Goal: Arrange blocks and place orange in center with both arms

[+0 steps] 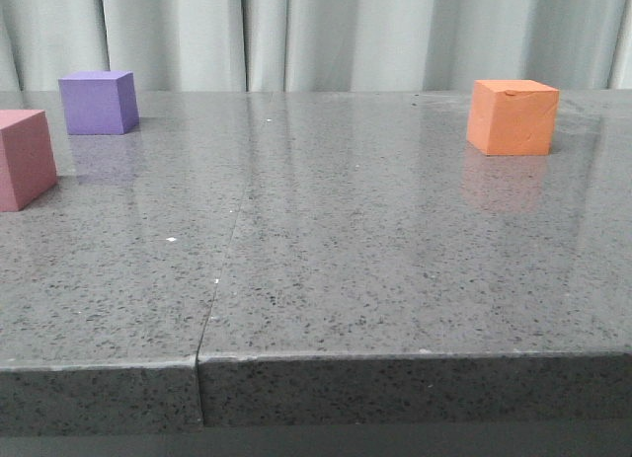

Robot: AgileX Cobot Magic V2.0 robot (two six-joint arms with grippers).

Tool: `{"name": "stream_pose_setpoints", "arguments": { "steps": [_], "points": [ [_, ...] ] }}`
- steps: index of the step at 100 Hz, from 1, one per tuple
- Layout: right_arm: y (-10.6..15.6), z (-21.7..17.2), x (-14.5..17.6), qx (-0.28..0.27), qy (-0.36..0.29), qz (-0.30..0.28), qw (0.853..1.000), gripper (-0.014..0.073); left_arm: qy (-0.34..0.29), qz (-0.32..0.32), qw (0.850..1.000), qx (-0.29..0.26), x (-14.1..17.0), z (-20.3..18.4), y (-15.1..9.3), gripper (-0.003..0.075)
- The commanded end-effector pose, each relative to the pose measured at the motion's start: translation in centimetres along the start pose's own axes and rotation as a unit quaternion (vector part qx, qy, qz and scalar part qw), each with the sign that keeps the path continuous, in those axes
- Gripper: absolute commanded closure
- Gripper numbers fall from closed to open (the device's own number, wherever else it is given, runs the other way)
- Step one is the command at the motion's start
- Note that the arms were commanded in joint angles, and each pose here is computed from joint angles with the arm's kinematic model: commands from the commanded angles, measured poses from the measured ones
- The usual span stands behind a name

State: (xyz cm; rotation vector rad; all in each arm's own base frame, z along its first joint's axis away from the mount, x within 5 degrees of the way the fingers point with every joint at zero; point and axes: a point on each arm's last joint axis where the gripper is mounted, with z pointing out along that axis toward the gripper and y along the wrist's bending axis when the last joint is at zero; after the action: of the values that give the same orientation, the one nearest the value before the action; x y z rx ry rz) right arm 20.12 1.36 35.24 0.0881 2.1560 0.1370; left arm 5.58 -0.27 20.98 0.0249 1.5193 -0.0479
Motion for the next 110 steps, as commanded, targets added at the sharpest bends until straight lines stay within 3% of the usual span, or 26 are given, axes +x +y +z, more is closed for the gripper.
{"name": "stream_pose_setpoints", "arguments": {
  "steps": [1,8,20,34,48,65,110],
  "points": [
    [0.5,0.0,-2.3,-0.01,-0.041,-0.003,0.999,0.0073,-0.035,-0.002,0.999,-0.002,0.5,-0.1,0.1,0.0741],
    [0.7,0.8,-2.9,-0.012,-0.029,0.002,1.0,-0.0077,-0.035,-0.002,0.999,-0.002,0.5,-0.1,0.1,0.0741],
    [1.1,1.9,-4.0,-0.02,0.017,0.019,0.999,-0.0027,-0.035,-0.002,0.999,-0.002,0.5,-0.1,0.1,0.0741],
    [1.6,3.2,-5.8,-0.021,0.067,0.023,0.997,-0.0026,-0.035,-0.002,0.999,-0.002,0.5,-0.1,0.1,0.0741],
    [2.9,4.6,-7.6,-0.033,0.105,-0.008,0.994,-0.0026,-0.035,-0.002,0.999,-0.002,0.5,-0.1,0.1,0.0741],
    [4.5,6.9,-9.8,-0.046,0.126,-0.023,0.991,-0.0026,-0.035,-0.002,0.999,-0.002,0.5,-0.1,0.1,0.0741],
    [5.5,14.8,-12.5,-0.037,0.198,-0.029,0.979,-0.0026,-0.035,-0.002,0.999,-0.002,0.5,-0.1,0.1,0.0741]
  ]
}}
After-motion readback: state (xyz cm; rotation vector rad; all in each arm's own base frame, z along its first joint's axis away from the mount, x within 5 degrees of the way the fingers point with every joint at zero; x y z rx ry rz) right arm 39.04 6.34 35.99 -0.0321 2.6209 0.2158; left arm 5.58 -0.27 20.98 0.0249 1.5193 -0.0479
